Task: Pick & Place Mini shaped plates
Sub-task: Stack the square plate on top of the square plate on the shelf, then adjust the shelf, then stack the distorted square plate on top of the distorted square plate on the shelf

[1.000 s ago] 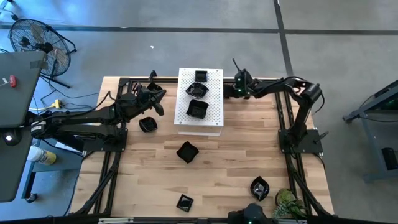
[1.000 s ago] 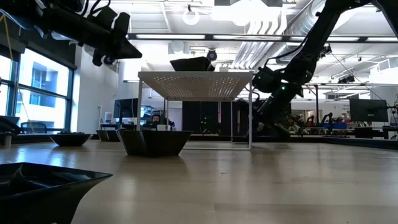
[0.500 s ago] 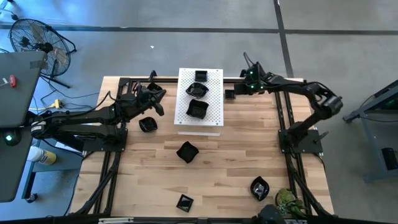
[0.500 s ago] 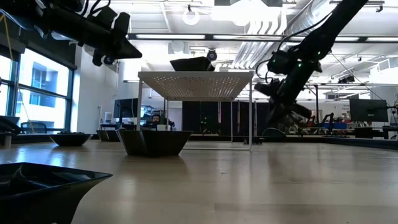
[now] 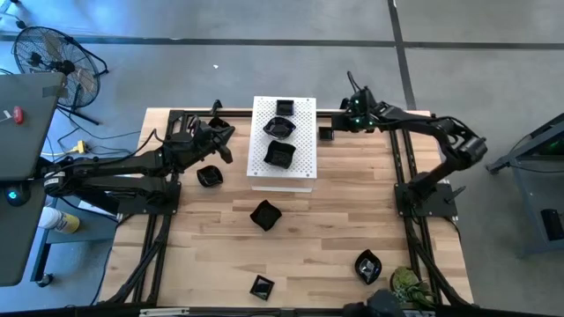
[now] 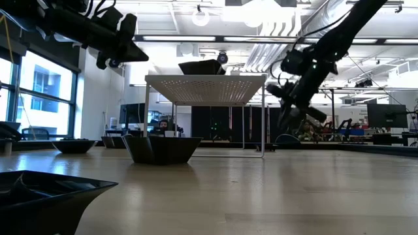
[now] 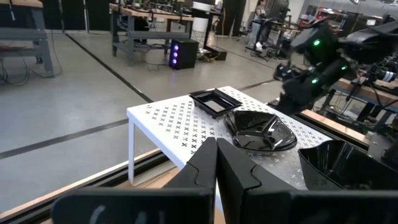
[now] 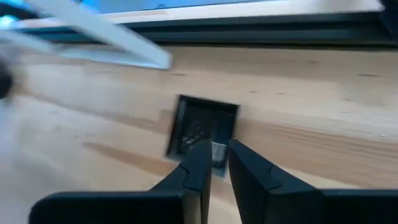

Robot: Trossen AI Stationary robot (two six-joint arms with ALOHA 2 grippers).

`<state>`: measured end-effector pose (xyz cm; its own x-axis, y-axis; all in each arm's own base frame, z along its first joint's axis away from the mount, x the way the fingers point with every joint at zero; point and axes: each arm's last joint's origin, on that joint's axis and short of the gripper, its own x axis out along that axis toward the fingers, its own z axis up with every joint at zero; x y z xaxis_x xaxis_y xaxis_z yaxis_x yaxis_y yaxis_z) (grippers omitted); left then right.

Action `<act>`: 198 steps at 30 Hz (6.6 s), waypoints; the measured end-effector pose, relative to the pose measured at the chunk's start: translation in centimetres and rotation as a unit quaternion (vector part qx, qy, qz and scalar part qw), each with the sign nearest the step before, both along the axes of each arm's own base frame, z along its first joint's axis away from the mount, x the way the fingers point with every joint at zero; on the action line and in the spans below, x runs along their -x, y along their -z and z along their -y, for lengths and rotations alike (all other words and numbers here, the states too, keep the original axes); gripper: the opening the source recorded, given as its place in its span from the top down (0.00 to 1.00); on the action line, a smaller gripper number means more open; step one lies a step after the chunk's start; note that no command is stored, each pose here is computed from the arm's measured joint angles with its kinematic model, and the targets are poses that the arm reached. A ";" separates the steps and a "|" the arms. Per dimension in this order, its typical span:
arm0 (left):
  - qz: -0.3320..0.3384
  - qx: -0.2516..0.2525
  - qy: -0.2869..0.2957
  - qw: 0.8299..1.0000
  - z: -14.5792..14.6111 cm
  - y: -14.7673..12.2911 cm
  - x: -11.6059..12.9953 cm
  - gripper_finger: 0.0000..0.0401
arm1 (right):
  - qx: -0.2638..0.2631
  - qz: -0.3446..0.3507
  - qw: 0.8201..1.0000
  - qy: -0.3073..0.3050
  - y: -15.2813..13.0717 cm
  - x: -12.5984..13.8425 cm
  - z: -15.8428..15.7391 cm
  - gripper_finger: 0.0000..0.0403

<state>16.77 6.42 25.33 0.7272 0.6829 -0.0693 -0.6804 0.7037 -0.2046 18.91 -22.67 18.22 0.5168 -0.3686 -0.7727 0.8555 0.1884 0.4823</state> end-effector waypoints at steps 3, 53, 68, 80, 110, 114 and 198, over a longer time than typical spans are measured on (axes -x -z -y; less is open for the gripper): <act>0.000 0.001 0.007 1.000 0.0 0.0 0.0 1.00 | -0.020 -0.010 1.000 0.015 1.3 -0.1 0.4 0.85; -0.004 0.002 0.012 1.000 0.1 0.1 0.0 1.00 | 0.052 0.215 0.969 0.111 -8.9 0.6 -3.6 0.99; -0.006 0.003 0.012 1.000 0.1 0.1 0.0 1.00 | 0.078 0.223 0.969 0.070 -12.6 -10.5 -1.6 0.98; -0.007 0.003 0.012 1.000 0.1 0.1 0.0 1.00 | 0.038 0.202 0.978 0.038 -9.7 -13.9 -0.1 0.98; -0.015 0.007 0.024 1.000 0.1 0.3 -0.1 1.00 | 0.162 0.070 0.954 -0.244 -16.1 -9.8 -8.6 0.98; -0.016 0.009 0.041 0.999 0.2 0.3 -0.1 1.00 | 0.162 0.039 0.917 -0.362 -16.6 -9.8 -14.5 0.96; -0.031 0.021 0.129 0.991 0.6 0.7 -0.4 1.00 | 0.382 0.279 0.832 -0.289 -12.5 3.1 -20.3 1.00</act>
